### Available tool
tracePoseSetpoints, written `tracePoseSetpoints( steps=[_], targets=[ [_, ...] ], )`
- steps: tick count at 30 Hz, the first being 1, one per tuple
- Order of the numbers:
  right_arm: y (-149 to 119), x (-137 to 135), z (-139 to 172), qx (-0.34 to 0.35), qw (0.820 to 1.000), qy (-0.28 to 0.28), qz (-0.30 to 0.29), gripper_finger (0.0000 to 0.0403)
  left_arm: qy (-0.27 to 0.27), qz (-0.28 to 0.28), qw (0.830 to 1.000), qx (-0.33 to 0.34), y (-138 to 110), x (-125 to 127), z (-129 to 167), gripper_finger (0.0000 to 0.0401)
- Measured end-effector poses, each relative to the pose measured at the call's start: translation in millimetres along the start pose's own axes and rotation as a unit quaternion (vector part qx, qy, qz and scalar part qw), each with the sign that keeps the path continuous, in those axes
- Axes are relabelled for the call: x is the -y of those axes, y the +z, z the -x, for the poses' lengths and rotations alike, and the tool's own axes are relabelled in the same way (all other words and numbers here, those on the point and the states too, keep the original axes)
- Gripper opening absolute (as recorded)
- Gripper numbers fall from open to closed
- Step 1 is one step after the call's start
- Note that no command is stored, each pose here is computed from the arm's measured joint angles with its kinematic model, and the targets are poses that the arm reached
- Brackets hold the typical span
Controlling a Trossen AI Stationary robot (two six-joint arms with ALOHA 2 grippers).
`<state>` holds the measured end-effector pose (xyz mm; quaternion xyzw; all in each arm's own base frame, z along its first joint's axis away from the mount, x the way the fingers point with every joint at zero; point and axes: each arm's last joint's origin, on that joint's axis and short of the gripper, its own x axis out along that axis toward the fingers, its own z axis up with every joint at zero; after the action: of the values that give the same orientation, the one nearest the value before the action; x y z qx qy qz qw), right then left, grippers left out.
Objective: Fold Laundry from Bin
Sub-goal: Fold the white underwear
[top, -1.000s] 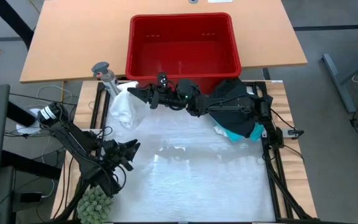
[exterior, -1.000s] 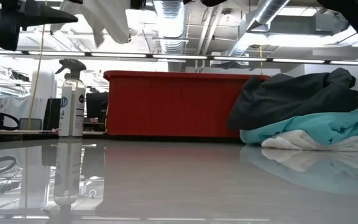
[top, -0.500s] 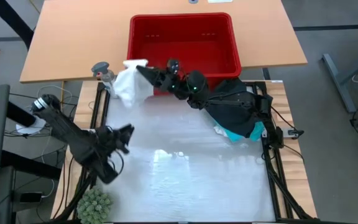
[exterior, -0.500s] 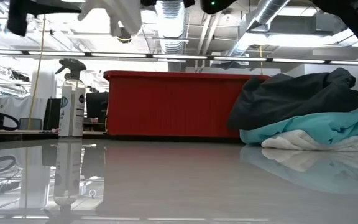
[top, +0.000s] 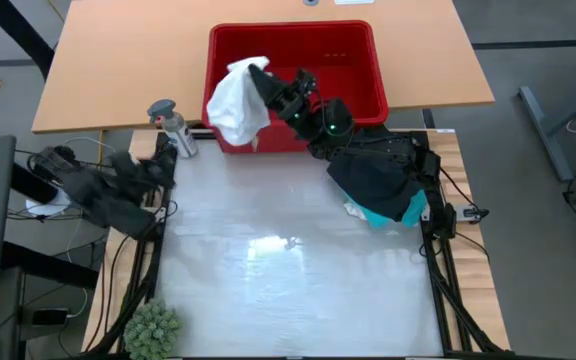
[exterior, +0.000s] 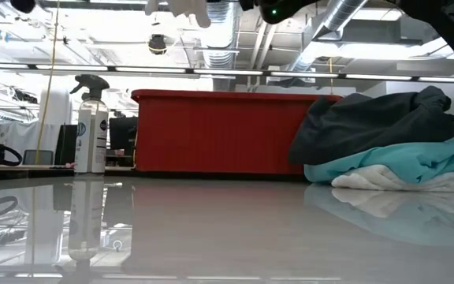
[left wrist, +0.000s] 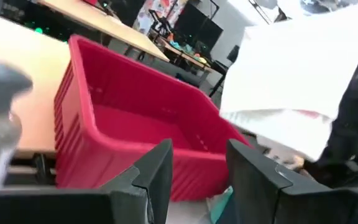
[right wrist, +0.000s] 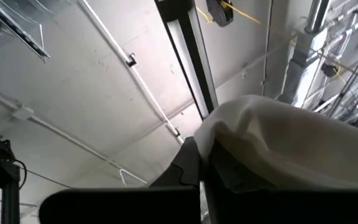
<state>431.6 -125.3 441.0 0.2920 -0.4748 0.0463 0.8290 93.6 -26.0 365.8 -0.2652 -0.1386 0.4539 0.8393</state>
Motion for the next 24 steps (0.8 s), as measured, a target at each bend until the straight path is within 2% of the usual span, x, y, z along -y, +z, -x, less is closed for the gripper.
tracePoseSetpoints(
  steps=[2,4,7,9,10,11,12,16,19,21,24],
  targets=[
    [9,-1,-2,0.010,1.000,0.003,0.007,0.0025,-0.011,-0.016,1.000,-0.020,26,7,1,0.0138],
    [13,0,-3,0.013,1.000,-0.001,0.013,0.0025,-0.055,-0.061,0.993,-0.082,52,17,3,0.0138],
    [16,4,-3,0.014,1.000,-0.007,0.021,0.0025,-0.200,-0.119,0.956,-0.177,83,33,6,0.0137],
    [16,5,-3,0.012,1.000,-0.009,0.022,0.0025,-0.294,-0.132,0.927,-0.193,98,43,9,0.0137],
    [16,5,-3,0.012,1.000,-0.009,0.021,0.0025,-0.317,-0.139,0.918,-0.191,102,45,9,0.0137],
    [16,5,-3,0.014,1.000,-0.009,0.022,0.0025,-0.317,-0.139,0.920,-0.182,105,46,8,0.0137],
    [15,4,-3,0.018,0.999,-0.011,0.025,0.0025,-0.297,-0.140,0.930,-0.168,106,45,7,0.0137],
    [16,-2,-2,0.060,0.997,-0.019,0.046,0.0025,-0.157,-0.155,0.970,-0.102,93,37,0,0.0138],
    [19,-4,-2,0.085,0.995,-0.021,0.052,0.0025,-0.085,-0.162,0.981,-0.061,78,38,-5,0.0142],
    [23,-3,-2,0.093,0.994,-0.018,0.055,0.0025,-0.065,-0.147,0.986,-0.045,69,41,-8,0.0147],
    [27,-1,-1,0.109,0.992,-0.015,0.057,0.0025,-0.067,-0.136,0.988,-0.038,53,44,-14,0.0153]
  ],
)
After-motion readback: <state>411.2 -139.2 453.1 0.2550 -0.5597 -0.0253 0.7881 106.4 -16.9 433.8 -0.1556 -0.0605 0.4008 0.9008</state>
